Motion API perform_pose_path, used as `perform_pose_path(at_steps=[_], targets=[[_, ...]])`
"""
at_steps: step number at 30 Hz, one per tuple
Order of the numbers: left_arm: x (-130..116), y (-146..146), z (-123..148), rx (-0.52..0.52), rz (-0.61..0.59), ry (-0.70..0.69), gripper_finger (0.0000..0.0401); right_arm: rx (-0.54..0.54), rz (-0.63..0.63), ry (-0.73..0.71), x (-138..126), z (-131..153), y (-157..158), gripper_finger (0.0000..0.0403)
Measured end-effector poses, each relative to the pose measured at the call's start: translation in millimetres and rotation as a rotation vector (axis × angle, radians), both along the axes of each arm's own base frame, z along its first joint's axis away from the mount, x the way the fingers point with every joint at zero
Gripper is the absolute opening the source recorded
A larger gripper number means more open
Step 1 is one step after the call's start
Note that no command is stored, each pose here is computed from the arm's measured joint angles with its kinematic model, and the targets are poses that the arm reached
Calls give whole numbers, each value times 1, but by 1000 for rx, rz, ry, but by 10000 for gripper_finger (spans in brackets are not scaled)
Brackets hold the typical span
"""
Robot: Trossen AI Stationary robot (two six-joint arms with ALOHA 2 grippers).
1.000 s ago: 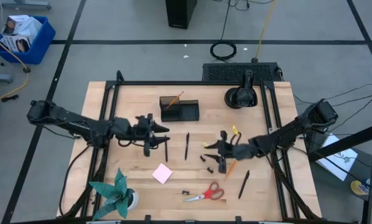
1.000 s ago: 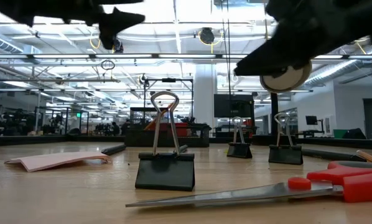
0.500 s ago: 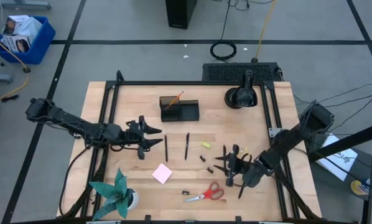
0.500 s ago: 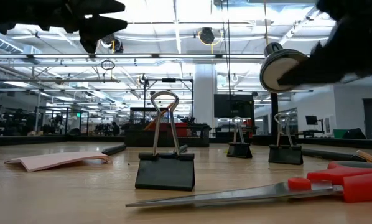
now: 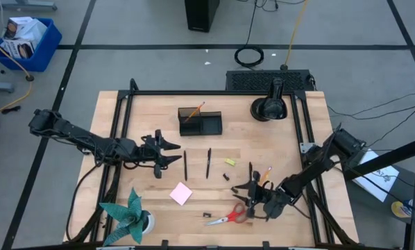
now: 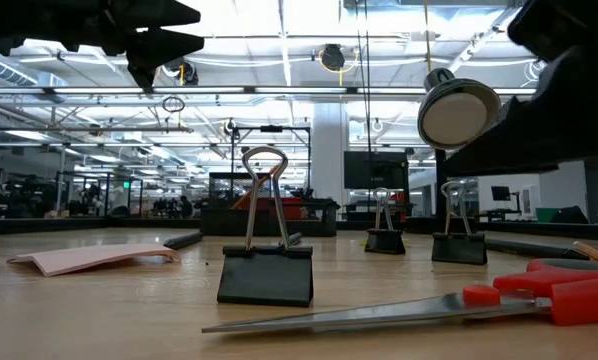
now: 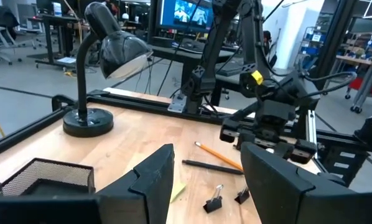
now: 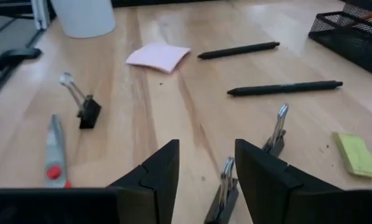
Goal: Pick and place office supplies into organizer
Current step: Put the black binder clip into the black desk organizer
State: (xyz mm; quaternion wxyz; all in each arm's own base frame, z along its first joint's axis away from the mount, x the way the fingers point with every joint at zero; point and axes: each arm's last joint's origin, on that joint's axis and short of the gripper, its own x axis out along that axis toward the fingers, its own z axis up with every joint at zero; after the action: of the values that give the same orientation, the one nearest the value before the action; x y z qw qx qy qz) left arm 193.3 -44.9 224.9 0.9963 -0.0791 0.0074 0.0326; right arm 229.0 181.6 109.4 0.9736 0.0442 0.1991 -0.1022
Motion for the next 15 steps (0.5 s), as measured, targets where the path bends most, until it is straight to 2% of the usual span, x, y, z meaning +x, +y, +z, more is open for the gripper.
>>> perform_pose_path(at_steps=[6,10,15], targets=[[0,0,0,-11,0,3,191,-30,-22,51,6,-17,-1,148],[0,0,0,-20,-6,2,191,-35,-33,29,7,-13,-1,146],[0,0,0,-23,-7,3,191,-41,-37,33,7,-13,-2,114]])
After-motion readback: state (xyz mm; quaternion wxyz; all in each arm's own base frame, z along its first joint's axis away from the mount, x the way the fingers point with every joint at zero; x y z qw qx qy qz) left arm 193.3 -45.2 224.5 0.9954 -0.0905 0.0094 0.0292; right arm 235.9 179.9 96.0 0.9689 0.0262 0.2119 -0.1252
